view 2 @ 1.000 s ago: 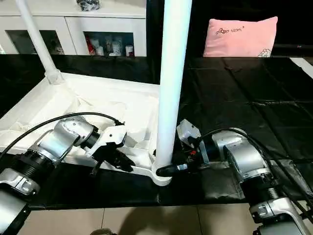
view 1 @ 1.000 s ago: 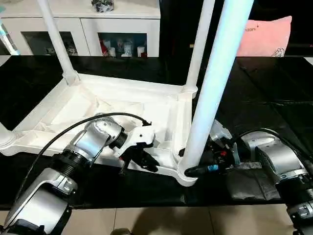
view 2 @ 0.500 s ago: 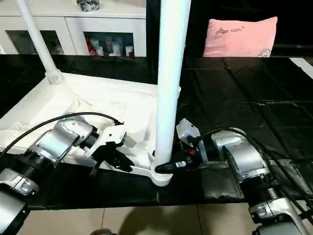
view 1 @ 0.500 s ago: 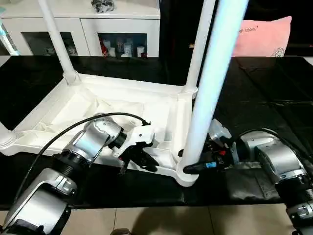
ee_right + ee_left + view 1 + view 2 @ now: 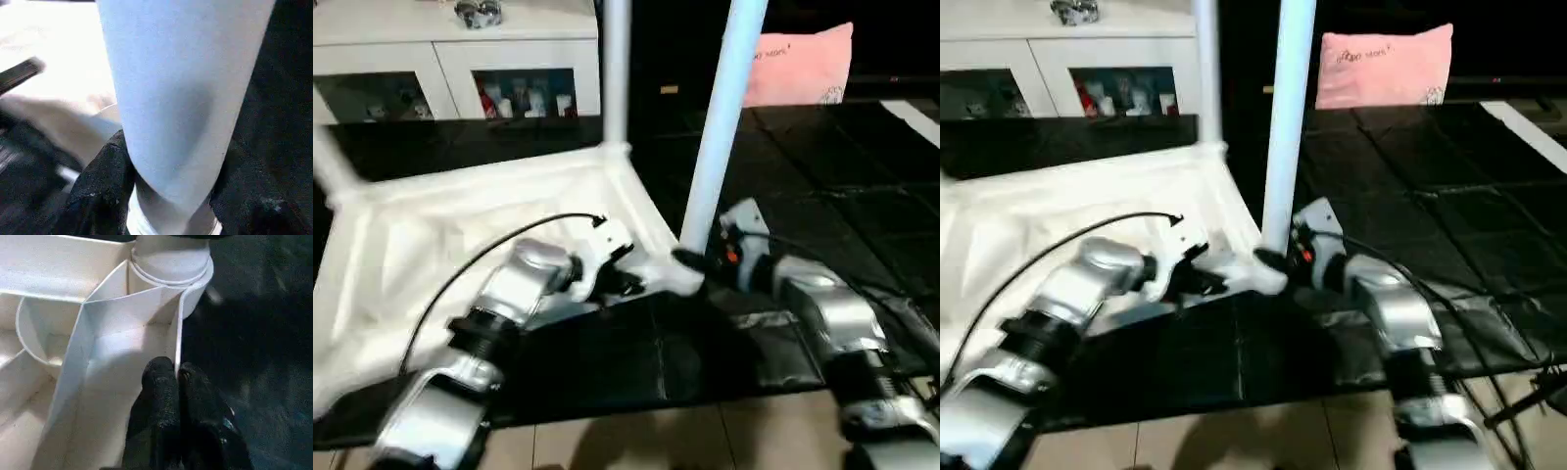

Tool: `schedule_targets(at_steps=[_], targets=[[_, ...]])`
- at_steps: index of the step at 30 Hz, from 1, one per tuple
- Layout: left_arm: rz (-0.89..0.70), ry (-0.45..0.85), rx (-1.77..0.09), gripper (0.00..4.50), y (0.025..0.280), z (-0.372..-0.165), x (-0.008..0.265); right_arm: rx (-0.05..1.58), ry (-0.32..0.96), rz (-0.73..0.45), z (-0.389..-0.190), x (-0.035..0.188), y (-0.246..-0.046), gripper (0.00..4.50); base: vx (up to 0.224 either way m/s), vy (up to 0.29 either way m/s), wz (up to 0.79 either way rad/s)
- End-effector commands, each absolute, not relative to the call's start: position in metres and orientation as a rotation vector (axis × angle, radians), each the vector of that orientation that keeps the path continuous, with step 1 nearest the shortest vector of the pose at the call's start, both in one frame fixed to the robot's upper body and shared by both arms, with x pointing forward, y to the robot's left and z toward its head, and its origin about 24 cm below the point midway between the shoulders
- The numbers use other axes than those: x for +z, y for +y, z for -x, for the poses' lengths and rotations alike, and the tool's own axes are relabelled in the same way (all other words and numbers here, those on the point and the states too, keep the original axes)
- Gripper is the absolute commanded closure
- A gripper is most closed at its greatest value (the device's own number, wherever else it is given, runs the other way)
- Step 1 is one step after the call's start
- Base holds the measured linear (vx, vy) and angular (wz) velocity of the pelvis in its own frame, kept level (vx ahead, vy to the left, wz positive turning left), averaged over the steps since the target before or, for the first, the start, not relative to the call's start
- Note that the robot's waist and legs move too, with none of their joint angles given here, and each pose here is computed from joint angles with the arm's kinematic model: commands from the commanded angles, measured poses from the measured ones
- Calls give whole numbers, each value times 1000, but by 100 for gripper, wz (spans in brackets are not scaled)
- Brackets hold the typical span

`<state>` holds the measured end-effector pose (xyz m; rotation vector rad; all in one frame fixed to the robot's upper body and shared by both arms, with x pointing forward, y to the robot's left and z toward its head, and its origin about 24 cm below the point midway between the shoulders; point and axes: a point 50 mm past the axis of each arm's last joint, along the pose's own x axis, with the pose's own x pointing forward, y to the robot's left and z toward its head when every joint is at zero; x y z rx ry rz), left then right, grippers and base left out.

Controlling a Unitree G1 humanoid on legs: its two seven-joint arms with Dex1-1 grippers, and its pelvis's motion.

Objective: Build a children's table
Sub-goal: Rotate leg to tighten

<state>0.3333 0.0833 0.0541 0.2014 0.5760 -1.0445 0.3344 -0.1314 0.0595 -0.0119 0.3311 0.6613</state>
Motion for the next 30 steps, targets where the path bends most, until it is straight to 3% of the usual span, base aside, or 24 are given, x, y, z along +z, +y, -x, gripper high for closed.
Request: schedule_targets(at_steps=[1,6,7,14,17,22,24,30], targets=[[-145,463,-1059,450,47,-338,74,691,467,-24,-324,33,-89,253,0,0,0],[-167,456,-1037,450,46,-340,76,703,434,-12,-325,38,-79,253,0,0,0],[-179,455,-1034,450,47,-340,75,718,423,-20,-325,40,-77,199,0,0,0],[-283,445,-1068,450,60,-341,71,770,383,-20,-323,45,-82,137,0,0,0],[-325,467,-1156,450,76,-336,70,819,354,1,-320,49,-101,118,0,0,0],[-347,497,-1223,450,87,-333,70,887,340,-4,-318,56,-118,60,0,0,0],[-390,516,-1311,450,97,-330,69,1097,308,17,-304,66,-131,51,0,0,0],[-427,508,-1470,450,103,-322,74,1278,323,43,-292,74,-148,2,0,0,0]])
